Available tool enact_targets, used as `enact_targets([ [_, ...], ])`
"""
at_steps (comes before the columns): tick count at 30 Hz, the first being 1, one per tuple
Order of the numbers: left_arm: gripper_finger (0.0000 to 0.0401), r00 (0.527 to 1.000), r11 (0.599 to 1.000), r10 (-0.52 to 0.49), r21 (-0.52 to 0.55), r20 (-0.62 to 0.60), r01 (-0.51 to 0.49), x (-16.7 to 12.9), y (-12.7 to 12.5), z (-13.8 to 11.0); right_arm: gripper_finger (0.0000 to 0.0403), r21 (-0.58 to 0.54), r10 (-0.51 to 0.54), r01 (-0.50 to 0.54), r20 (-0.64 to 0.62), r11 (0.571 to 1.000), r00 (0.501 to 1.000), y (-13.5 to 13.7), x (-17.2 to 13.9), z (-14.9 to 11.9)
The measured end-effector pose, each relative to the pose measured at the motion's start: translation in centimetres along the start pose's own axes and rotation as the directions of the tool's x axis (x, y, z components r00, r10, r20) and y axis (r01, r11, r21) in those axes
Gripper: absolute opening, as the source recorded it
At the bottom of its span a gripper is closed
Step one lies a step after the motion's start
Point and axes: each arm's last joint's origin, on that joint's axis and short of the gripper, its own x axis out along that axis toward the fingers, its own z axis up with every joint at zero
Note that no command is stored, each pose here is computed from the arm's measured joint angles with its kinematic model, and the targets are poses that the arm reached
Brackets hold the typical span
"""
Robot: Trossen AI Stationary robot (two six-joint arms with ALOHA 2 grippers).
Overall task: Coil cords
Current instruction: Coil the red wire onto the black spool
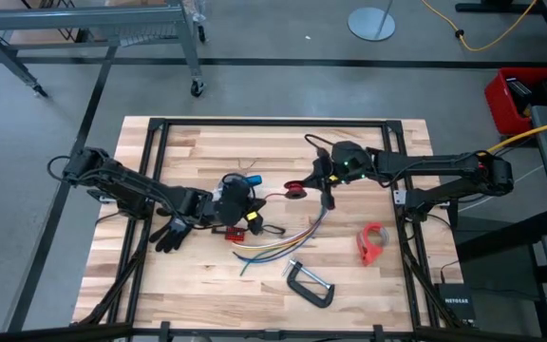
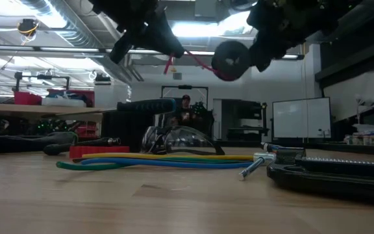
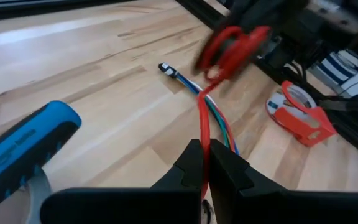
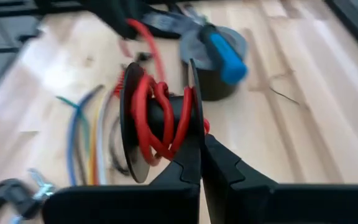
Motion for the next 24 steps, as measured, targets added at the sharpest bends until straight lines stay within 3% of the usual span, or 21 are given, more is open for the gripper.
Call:
enact_targets([
  [7, 0.0, 0.999, 1.0, -0.031, 0.001, 0.044, 0.031, 0.2, -0.3, 0.7, 0.0002, 0.003, -0.143, 0.143, -0.058, 0.99, 0.988, -0.4, 0.0, -0.5],
  [15, 0.0, 0.977, 0.997, -0.078, -0.002, 0.199, 0.08, 1.3, 0.1, 3.6, 0.0002, 0.003, -0.172, 0.173, -0.065, 0.985, 0.983, -0.5, -0.1, -0.5],
  [24, 0.0, 0.938, 0.979, -0.171, -0.052, 0.303, 0.195, 2.0, 0.3, 5.9, 0.0002, 0.046, -0.214, 0.211, 0.077, 0.976, 0.974, -0.7, 0.0, 0.8],
])
